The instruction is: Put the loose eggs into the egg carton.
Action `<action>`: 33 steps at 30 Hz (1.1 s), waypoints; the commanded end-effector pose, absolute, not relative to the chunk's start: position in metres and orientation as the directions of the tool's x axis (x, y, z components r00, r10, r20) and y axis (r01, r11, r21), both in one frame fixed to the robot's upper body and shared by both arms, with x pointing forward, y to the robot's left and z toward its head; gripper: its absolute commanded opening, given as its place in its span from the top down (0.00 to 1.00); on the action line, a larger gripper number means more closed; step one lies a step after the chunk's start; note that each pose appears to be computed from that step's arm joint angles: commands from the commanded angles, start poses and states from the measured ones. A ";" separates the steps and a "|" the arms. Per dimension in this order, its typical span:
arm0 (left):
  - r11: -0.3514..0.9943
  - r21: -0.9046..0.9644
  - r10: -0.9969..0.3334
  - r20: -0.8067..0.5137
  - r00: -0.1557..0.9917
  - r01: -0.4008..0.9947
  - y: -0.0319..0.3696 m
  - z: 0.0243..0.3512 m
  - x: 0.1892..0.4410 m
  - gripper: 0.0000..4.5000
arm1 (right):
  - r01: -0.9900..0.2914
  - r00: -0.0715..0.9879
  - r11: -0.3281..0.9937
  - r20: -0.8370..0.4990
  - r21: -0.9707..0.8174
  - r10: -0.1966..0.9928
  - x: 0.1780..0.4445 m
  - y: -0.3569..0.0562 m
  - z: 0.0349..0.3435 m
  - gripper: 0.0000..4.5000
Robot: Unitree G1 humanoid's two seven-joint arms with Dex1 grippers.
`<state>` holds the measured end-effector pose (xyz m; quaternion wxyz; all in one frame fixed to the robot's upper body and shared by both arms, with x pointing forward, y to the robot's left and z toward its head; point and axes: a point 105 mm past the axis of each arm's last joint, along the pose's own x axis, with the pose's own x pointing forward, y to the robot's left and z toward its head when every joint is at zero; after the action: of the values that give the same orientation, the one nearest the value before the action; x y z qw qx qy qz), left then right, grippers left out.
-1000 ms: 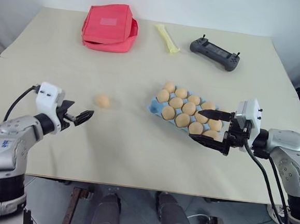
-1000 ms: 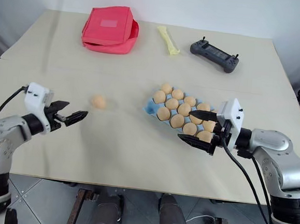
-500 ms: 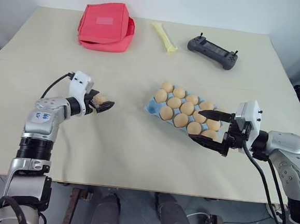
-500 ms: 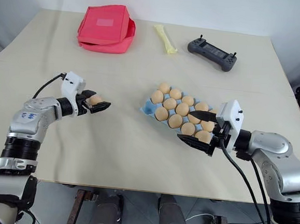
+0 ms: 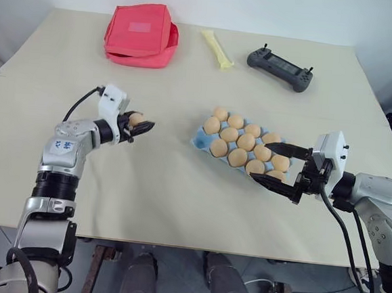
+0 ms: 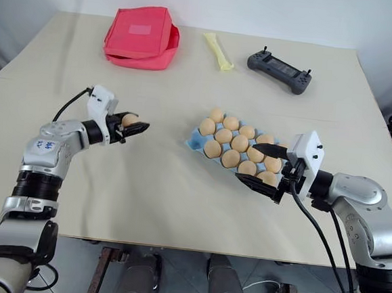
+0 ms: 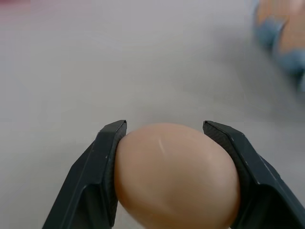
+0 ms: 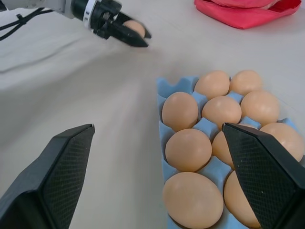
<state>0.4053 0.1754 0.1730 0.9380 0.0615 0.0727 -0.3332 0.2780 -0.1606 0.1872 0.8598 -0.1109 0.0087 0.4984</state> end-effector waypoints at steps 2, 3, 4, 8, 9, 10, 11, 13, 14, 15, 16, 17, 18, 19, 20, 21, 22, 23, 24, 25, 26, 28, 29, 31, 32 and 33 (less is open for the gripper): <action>0.619 0.101 -0.780 -0.030 0.624 0.779 0.122 0.215 0.395 0.49 | -0.845 0.514 0.486 -0.089 -0.223 0.853 0.277 -0.162 0.197 0.00; 0.584 0.094 -0.808 -0.026 0.589 0.806 0.110 0.215 0.392 0.49 | -0.844 0.515 0.487 -0.087 -0.223 0.853 0.277 -0.162 0.197 0.00; 0.565 0.094 -0.822 -0.026 0.570 0.820 0.102 0.213 0.392 0.49 | -0.843 0.517 0.489 -0.086 -0.224 0.852 0.277 -0.163 0.197 0.00; 0.499 0.104 -0.863 -0.030 0.504 0.860 0.075 0.205 0.393 0.49 | -0.835 0.528 0.500 -0.081 -0.228 0.845 0.277 -0.165 0.196 0.00; 0.481 0.100 -0.873 -0.041 0.487 0.871 0.066 0.201 0.394 0.49 | -0.833 0.532 0.504 -0.079 -0.229 0.843 0.276 -0.166 0.195 0.00; 0.471 0.097 -0.878 -0.049 0.477 0.877 0.062 0.198 0.396 0.49 | -0.831 0.534 0.506 -0.078 -0.229 0.842 0.276 -0.166 0.195 0.00; 0.461 0.101 -0.882 -0.056 0.468 0.882 0.058 0.195 0.397 0.49 | -0.830 0.536 0.509 -0.077 -0.230 0.840 0.275 -0.166 0.195 0.00; 0.445 0.106 -0.890 -0.058 0.453 0.889 0.053 0.192 0.398 0.49 | -0.826 0.542 0.514 -0.077 -0.231 0.837 0.274 -0.167 0.194 0.00; 0.440 0.108 -0.892 -0.055 0.448 0.891 0.051 0.191 0.399 0.49 | -0.824 0.546 0.517 -0.078 -0.231 0.834 0.273 -0.168 0.194 0.00; 0.434 0.113 -0.895 -0.060 0.442 0.894 0.048 0.189 0.399 0.49 | -0.822 0.550 0.521 -0.079 -0.231 0.832 0.273 -0.169 0.193 0.00; 0.430 0.118 -0.896 -0.065 0.439 0.895 0.046 0.188 0.400 0.49 | -0.820 0.552 0.524 -0.079 -0.231 0.830 0.272 -0.169 0.193 0.00; 0.428 0.120 -0.897 -0.068 0.437 0.896 0.045 0.187 0.401 0.49 | -0.818 0.555 0.527 -0.078 -0.231 0.828 0.272 -0.170 0.193 0.00; 0.427 0.125 -0.895 -0.084 0.439 0.895 0.044 0.185 0.402 0.41 | -0.816 0.558 0.530 -0.077 -0.231 0.826 0.271 -0.170 0.193 0.00; 0.422 0.129 -0.896 -0.093 0.435 0.897 0.043 0.183 0.403 0.32 | -0.815 0.560 0.532 -0.077 -0.230 0.825 0.271 -0.170 0.192 0.00; 0.420 0.131 -0.896 -0.097 0.433 0.898 0.042 0.182 0.403 0.27 | -0.813 0.563 0.535 -0.077 -0.229 0.823 0.270 -0.171 0.192 0.00; 0.423 0.134 -0.896 -0.091 0.436 0.896 0.041 0.183 0.403 0.20 | -0.812 0.565 0.537 -0.077 -0.229 0.822 0.270 -0.172 0.192 0.00; 0.428 0.133 -0.895 -0.079 0.440 0.894 0.041 0.185 0.404 0.12 | -0.812 0.565 0.537 -0.077 -0.229 0.821 0.270 -0.172 0.191 0.00; 0.431 0.130 -0.894 -0.073 0.442 0.893 0.040 0.186 0.404 0.05 | -0.811 0.566 0.538 -0.077 -0.229 0.821 0.270 -0.172 0.191 0.00; 0.431 0.129 -0.895 -0.063 0.441 0.893 0.040 0.188 0.403 0.01 | -0.812 0.566 0.538 -0.076 -0.229 0.821 0.270 -0.172 0.191 0.00; 0.432 0.129 -0.896 -0.052 0.441 0.892 0.039 0.190 0.403 0.01 | -0.812 0.565 0.537 -0.076 -0.229 0.822 0.271 -0.172 0.191 0.00; 0.433 0.130 -0.896 -0.045 0.442 0.892 0.039 0.192 0.403 0.01 | -0.812 0.565 0.537 -0.076 -0.229 0.822 0.271 -0.172 0.191 0.00; 0.450 0.134 -0.891 -0.003 0.455 0.883 0.040 0.202 0.404 0.01 | -0.814 0.562 0.534 -0.076 -0.231 0.824 0.272 -0.172 0.192 0.00; 0.458 0.135 -0.887 0.008 0.461 0.879 0.041 0.205 0.404 0.01 | -0.814 0.561 0.533 -0.075 -0.231 0.824 0.273 -0.172 0.192 0.00; 0.471 0.131 -0.882 0.046 0.469 0.872 0.045 0.214 0.404 0.01 | -0.816 0.557 0.529 -0.077 -0.233 0.827 0.274 -0.172 0.192 0.00; 0.475 0.142 -0.880 0.068 0.470 0.868 0.048 0.219 0.403 0.01 | -0.817 0.556 0.527 -0.078 -0.234 0.828 0.274 -0.172 0.192 0.00; 0.477 0.167 -0.879 0.094 0.467 0.863 0.051 0.224 0.400 0.01 | -0.818 0.555 0.525 -0.078 -0.235 0.829 0.275 -0.172 0.192 0.00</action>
<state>0.4052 0.0512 0.1918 0.8611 0.0397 -0.0210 -0.5064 0.2755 -0.1724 0.1821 0.8759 -0.1127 0.0014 0.4691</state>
